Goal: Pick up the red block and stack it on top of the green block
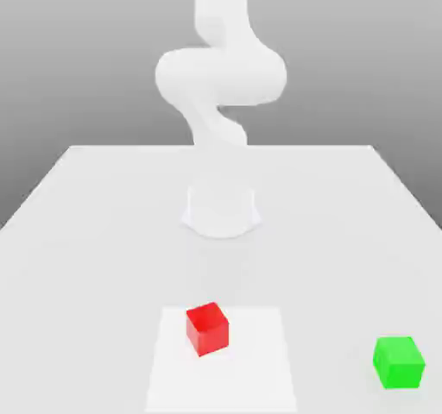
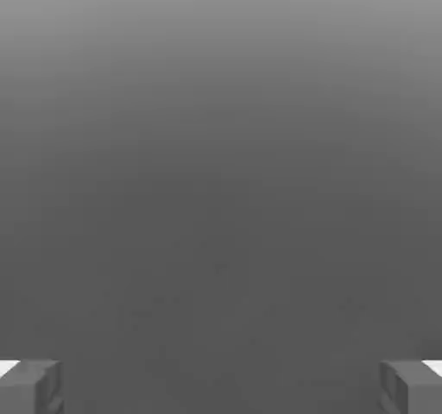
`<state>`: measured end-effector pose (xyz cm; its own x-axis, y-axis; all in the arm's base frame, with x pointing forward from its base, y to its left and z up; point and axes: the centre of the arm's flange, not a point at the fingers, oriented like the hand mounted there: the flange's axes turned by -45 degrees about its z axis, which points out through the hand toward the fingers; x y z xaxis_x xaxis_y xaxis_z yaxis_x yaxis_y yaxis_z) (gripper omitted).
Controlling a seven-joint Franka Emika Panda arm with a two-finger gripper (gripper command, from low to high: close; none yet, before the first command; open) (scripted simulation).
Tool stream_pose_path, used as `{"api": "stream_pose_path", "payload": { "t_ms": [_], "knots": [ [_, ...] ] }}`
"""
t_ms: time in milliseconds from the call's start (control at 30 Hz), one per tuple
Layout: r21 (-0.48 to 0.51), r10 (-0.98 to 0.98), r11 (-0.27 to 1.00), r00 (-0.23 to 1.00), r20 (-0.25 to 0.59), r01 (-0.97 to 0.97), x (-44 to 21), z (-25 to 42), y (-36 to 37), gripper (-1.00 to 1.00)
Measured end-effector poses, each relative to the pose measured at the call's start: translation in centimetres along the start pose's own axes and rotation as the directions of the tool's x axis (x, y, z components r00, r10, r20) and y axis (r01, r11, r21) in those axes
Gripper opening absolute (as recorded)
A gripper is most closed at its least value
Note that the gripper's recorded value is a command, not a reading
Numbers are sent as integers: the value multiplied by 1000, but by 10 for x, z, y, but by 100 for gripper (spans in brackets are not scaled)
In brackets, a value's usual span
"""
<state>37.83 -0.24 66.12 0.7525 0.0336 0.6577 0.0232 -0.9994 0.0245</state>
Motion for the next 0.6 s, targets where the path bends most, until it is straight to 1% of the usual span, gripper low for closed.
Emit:
{"api": "stream_pose_path", "payload": {
  "t_ms": [167, 333, 467, 600],
  "knots": [
    [22, -113, 994, 976, 189, 111, -44, 126, 4, 0],
    [87, -222, 975, 907, 359, 204, -117, 229, 7, 0],
    [166, -309, 951, 823, 477, 260, -193, 291, 8, 0],
    [260, -390, 920, 723, 570, 292, -275, 331, 8, 0]
  ]
}}
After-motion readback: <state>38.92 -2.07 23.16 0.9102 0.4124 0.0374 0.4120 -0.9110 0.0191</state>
